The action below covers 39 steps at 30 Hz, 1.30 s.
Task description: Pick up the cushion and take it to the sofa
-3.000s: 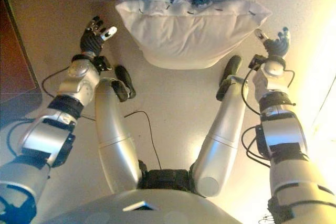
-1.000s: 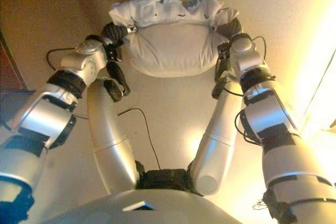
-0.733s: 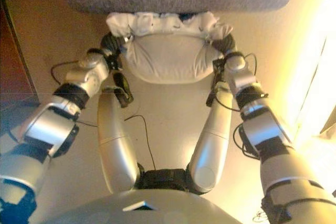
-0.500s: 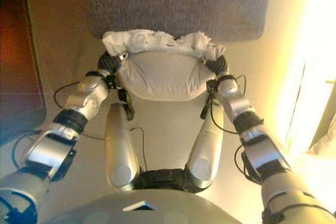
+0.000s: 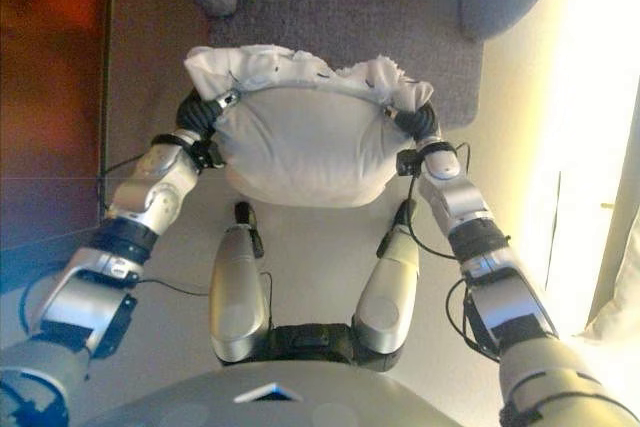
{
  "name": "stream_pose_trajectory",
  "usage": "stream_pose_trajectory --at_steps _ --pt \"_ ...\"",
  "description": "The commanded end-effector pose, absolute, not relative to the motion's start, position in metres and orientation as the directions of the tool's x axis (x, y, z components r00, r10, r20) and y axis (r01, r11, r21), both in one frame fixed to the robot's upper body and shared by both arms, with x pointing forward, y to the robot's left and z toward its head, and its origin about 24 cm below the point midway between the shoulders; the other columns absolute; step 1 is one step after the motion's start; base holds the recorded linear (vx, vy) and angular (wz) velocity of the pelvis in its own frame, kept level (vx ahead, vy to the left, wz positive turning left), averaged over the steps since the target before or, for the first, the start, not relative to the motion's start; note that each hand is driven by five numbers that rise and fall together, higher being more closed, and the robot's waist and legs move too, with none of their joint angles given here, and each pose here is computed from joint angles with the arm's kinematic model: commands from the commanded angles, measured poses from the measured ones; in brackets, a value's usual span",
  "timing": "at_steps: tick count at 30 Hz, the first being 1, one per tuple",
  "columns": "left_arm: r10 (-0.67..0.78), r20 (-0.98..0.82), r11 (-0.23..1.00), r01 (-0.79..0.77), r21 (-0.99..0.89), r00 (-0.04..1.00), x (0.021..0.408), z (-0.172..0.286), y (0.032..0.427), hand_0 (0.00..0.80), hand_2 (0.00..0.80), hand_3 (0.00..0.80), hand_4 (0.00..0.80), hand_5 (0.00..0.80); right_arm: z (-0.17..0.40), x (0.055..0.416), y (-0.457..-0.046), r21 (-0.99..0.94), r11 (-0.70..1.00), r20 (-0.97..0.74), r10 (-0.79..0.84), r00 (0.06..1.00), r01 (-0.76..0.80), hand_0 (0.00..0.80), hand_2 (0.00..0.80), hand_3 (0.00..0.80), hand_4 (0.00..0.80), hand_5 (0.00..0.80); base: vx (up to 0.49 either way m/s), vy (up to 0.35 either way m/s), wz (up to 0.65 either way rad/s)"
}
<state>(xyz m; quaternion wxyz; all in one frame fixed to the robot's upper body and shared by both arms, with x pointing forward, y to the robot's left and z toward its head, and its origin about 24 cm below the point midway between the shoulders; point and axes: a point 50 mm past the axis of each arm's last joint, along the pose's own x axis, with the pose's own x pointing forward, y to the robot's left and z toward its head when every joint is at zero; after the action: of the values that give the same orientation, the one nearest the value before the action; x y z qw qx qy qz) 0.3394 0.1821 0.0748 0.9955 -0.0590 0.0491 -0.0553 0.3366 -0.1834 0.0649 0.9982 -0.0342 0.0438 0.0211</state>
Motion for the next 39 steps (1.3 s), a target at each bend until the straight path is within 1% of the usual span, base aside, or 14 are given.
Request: stream_pose_trajectory --at_steps 1,7,10,13,15,18,21,26,29,33,39 --pt "-0.136 0.130 0.982 0.151 -0.111 0.982 0.333 0.097 0.153 0.800 0.800 0.800 0.800 0.800 0.065 0.323 -0.168 0.059 0.998 0.041 0.029 0.999 -0.031 0.800 0.800 0.800 0.800 0.800 0.202 -0.001 0.13" --pt "-0.033 0.035 0.988 0.038 -0.150 0.999 0.313 0.065 0.172 0.800 0.800 0.800 0.800 0.800 0.056 0.310 -0.155 0.055 0.995 0.011 0.084 0.996 -0.085 0.800 0.800 0.800 0.800 0.800 0.197 0.046 0.04" --pt "0.002 0.027 0.984 0.002 -0.176 1.000 0.305 0.062 0.182 0.800 0.800 0.800 0.800 0.800 0.060 0.310 -0.154 0.091 0.989 0.008 0.112 0.994 -0.113 0.800 0.800 0.800 0.800 0.800 0.116 0.087 -0.41" --pt "0.016 0.040 0.985 -0.009 -0.172 0.999 0.308 0.065 0.184 0.800 0.800 0.800 0.800 0.800 0.058 0.310 -0.156 0.115 0.987 0.007 0.108 0.994 -0.108 0.800 0.800 0.800 0.800 0.800 0.036 0.086 -0.34" --pt "-0.005 0.056 0.986 0.014 -0.163 0.998 0.313 0.070 0.178 0.800 0.800 0.800 0.800 0.800 0.059 0.309 -0.161 0.108 0.990 0.016 0.085 0.996 -0.086 0.800 0.800 0.800 0.800 0.800 -0.010 0.069 -0.06" --pt "-0.092 0.076 0.982 0.104 -0.160 0.993 0.324 0.082 0.159 0.800 0.800 0.800 0.800 0.800 0.060 0.310 -0.173 0.107 0.994 0.009 0.002 1.000 -0.003 0.800 0.800 0.800 0.800 0.800 0.034 0.099 0.28" --pt "-0.107 0.073 0.981 0.117 -0.155 0.992 0.330 0.086 0.148 0.800 0.800 0.800 0.800 0.800 0.059 0.317 -0.175 0.140 0.988 -0.027 -0.054 0.998 0.057 0.800 0.800 0.800 0.800 0.800 0.001 0.140 0.62" --pt "-0.130 0.056 0.986 0.135 -0.097 0.990 0.335 0.091 0.145 0.800 0.800 0.800 0.800 0.800 0.058 0.323 -0.182 0.133 0.982 -0.058 -0.126 0.990 0.132 0.800 0.800 0.800 0.800 0.800 -0.019 0.130 0.05" --pt "-0.123 0.022 0.991 0.124 -0.060 0.992 0.337 0.087 0.150 0.800 0.800 0.800 0.800 0.800 0.056 0.326 -0.182 0.155 0.978 -0.080 -0.126 0.989 0.137 0.800 0.800 0.800 0.800 0.800 -0.003 0.241 -0.06" --pt "-0.090 -0.022 0.995 0.089 -0.040 0.996 0.334 0.074 0.153 0.800 0.800 0.800 0.800 0.800 0.050 0.321 -0.181 0.155 0.981 -0.091 -0.108 0.990 0.121 0.800 0.800 0.800 0.800 0.800 0.058 0.206 -0.11" --pt "-0.076 -0.044 0.993 0.072 -0.092 0.996 0.329 0.063 0.156 0.800 0.800 0.800 0.800 0.800 0.043 0.319 -0.191 0.162 0.980 -0.115 -0.095 0.989 0.113 0.800 0.800 0.800 0.800 0.800 0.292 0.021 -0.04"
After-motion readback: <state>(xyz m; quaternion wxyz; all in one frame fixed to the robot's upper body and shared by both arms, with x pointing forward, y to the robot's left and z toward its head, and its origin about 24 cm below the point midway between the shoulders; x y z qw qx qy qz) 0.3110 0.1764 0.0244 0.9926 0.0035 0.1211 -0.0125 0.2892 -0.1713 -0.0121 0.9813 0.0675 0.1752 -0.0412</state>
